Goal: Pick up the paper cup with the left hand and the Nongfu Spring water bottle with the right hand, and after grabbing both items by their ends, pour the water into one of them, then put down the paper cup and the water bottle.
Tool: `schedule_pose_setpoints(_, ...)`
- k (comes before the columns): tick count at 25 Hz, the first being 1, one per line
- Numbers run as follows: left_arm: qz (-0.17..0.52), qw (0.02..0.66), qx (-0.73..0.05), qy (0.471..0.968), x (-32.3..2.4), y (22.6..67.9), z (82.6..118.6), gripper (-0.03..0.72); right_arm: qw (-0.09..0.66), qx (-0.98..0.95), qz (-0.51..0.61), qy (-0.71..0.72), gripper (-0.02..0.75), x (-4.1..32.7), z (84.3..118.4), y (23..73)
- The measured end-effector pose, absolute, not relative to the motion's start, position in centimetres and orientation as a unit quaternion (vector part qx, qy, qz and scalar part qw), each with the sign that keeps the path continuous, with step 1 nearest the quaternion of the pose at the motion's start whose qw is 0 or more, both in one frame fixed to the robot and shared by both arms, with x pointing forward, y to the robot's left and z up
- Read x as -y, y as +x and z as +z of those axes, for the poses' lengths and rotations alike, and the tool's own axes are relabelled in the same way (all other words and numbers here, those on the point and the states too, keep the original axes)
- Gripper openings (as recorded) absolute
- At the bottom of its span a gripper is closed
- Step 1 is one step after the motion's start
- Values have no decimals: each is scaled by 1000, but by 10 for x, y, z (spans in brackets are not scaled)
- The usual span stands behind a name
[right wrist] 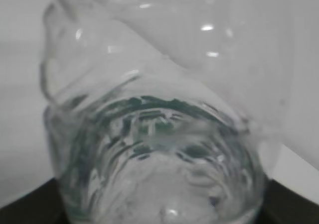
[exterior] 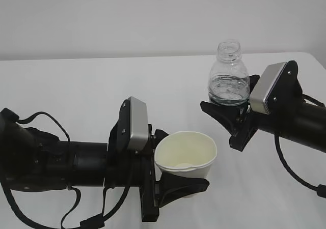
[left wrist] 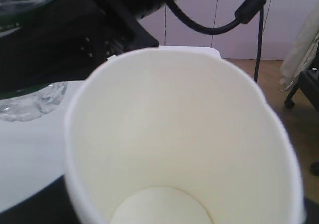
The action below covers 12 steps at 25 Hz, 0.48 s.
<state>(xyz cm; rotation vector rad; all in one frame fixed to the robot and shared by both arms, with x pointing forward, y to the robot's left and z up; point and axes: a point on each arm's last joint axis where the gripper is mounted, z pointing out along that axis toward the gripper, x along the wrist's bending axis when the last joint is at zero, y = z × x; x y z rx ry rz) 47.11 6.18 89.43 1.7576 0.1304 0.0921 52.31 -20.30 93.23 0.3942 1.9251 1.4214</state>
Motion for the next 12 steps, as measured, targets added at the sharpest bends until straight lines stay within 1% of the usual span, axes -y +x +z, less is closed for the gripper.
schedule_pose_setpoints(12,40,635,-56,769,-61,471,894,463,365,-737,552,135,465,201,942,534)
